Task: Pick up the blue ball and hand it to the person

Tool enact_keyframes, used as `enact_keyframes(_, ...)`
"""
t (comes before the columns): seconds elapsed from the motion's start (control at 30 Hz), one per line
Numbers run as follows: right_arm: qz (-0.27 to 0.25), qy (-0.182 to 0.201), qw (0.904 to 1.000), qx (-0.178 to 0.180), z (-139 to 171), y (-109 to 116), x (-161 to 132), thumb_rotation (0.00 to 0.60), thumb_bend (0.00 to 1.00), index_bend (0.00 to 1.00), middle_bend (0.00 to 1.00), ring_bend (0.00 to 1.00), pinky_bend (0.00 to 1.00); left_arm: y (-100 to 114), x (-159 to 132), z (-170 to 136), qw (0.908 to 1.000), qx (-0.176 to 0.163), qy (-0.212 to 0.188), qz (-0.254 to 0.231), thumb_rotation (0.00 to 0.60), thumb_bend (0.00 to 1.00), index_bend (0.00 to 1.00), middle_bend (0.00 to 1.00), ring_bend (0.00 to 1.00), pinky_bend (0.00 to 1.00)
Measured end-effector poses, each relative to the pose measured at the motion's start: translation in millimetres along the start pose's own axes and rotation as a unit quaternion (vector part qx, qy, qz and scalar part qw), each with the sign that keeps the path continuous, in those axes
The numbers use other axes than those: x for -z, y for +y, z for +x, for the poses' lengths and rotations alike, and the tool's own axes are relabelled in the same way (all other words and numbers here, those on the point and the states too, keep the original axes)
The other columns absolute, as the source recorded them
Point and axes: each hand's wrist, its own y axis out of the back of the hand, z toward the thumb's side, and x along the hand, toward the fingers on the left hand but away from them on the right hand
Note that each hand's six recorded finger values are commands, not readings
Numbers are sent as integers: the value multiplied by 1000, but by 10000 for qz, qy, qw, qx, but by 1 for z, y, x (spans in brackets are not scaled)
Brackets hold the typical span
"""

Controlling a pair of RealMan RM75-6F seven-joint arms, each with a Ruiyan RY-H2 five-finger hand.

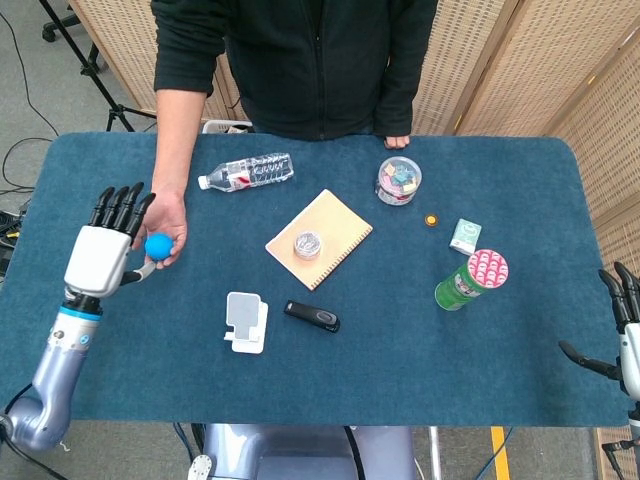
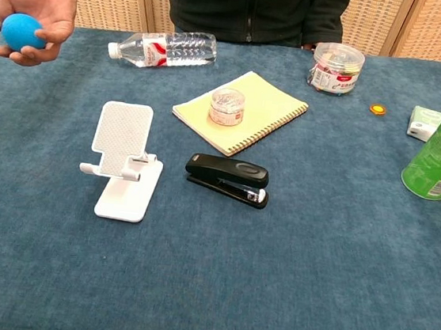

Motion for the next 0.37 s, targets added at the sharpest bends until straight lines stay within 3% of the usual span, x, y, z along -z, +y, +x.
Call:
enact_keyframes(0.23,-3,28,10000,23,0,1,-1,600,0,0,0,0,0,10,31,-44,9974,-13,376,-615,600,0,0,0,0,0)
enact_keyframes(0.37,-6,55,10000,13,1,0,-3,600,0,0,0,0,0,5,62,-89,9919,104,861,-923,600,0,0,0,0,0)
